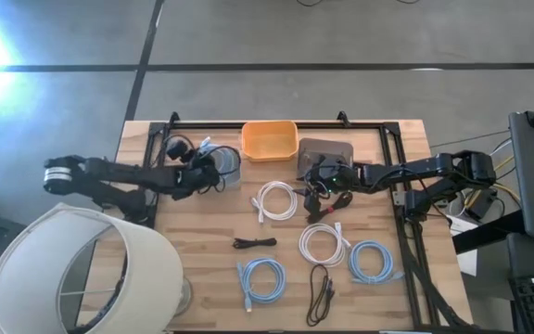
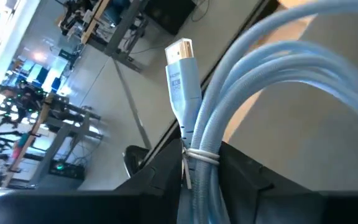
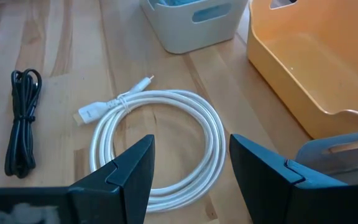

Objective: Pick & Place USB Port
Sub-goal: Put the top left light blue hdmi cable into the gray bin

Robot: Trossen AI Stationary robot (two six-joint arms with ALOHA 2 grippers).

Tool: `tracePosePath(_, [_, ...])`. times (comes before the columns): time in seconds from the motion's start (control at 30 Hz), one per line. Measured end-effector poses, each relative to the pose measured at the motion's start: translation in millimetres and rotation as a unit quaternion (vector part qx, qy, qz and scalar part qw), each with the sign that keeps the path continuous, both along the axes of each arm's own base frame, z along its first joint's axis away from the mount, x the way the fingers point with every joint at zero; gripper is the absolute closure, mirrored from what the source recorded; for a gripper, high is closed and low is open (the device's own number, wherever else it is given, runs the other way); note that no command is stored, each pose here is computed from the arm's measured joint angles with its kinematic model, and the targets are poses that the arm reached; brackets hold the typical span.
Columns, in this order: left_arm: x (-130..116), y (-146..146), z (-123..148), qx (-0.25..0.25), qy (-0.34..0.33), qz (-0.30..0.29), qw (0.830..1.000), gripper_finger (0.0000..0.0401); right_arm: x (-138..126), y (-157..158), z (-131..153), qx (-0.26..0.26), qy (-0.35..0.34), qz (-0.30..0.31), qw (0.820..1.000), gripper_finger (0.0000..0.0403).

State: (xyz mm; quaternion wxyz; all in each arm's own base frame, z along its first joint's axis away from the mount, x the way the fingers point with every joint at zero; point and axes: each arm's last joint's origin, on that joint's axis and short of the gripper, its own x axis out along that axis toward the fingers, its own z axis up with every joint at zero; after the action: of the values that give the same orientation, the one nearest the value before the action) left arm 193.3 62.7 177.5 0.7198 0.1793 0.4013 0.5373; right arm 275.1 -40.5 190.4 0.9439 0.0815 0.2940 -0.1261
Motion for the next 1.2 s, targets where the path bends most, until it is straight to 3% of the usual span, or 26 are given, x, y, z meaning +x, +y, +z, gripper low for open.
tracePosePath(0.37, [5.0,2.4,-12.2,0.037,0.039,0.031,0.998,0.0218,-0.1,0.1,-0.1,0.000,0.000,0.000,1.000,0.0197])
tracePosePath(0.7, [21.3,5.4,12.5,0.044,0.005,0.027,0.999,0.0181,-0.1,0.1,-0.1,0.001,0.000,-0.001,1.000,0.0197])
tracePosePath(0.97, [30.8,7.3,21.7,-0.035,-0.006,-0.037,0.999,0.0176,-0.1,0.1,-0.1,0.001,0.000,-0.001,1.000,0.0197])
tracePosePath(1.2, [24.4,8.4,13.7,-0.048,0.001,-0.023,0.999,0.0176,-0.1,0.1,-0.1,0.002,0.000,-0.001,1.000,0.0197])
